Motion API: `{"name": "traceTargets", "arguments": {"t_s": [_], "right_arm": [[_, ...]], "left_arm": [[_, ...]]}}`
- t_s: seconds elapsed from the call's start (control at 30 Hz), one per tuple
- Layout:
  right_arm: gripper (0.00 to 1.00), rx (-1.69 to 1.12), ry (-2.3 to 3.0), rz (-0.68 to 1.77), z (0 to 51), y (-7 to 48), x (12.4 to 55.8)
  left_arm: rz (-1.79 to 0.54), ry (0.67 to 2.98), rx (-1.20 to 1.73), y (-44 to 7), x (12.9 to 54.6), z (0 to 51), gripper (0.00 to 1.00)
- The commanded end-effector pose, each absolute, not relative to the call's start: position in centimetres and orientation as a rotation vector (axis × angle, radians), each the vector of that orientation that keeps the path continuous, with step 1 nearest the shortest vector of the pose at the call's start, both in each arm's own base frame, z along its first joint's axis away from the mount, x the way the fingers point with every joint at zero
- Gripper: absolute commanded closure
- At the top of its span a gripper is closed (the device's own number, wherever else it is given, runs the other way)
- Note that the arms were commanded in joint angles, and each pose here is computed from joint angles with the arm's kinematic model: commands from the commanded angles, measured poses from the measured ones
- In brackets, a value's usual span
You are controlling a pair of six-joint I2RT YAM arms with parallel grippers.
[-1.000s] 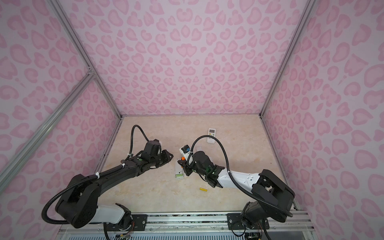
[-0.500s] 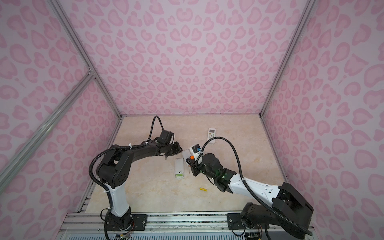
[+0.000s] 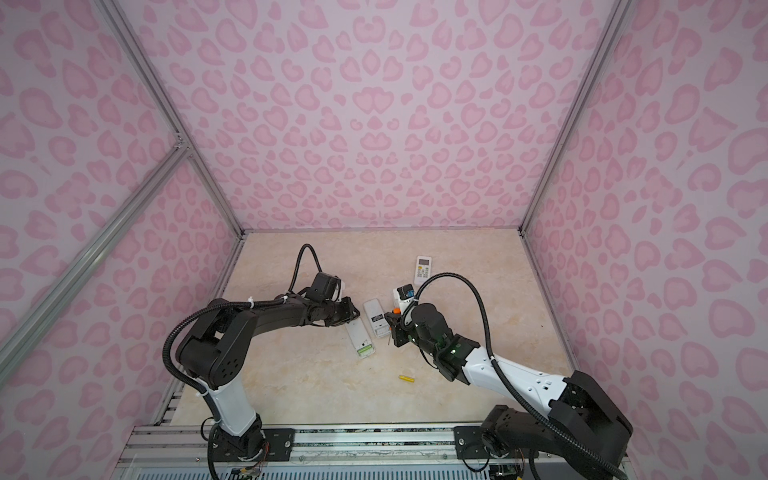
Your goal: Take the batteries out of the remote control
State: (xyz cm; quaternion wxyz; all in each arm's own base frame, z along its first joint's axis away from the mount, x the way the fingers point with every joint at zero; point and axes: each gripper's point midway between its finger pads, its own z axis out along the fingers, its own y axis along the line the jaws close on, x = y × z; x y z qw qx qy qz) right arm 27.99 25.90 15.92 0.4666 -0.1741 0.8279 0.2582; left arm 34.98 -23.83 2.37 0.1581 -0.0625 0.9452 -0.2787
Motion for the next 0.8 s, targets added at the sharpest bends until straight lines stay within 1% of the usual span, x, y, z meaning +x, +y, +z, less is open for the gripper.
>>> {"name": "traceTargets", "arguments": {"t_s": [0.0, 0.43, 0.57, 0.77], "right_arm": [[1.00, -0.388, 2.041, 0.647, 15.9, 25.8, 28.2], [1.00, -0.213, 2.100, 0.582, 15.3, 24.9, 30.6], [1.00, -0.110, 2.134, 0.580, 14.9, 24.9, 31.6], [1.00, 0.011, 2.158, 0.629, 13.9, 25.6, 32.7]], "left_arm": [[-0.791, 2.734, -0.195, -23.4, 33.5, 2.5, 0.73], [-0.729, 2.733, -0.364, -21.3, 26.7, 1.9, 0.75], [-0.714, 2.698, -0.385, -20.6, 26.1, 2.9, 0.75], [-0.690, 2.604, -0.359, -19.8, 26.9, 6.0, 0.73]]}}
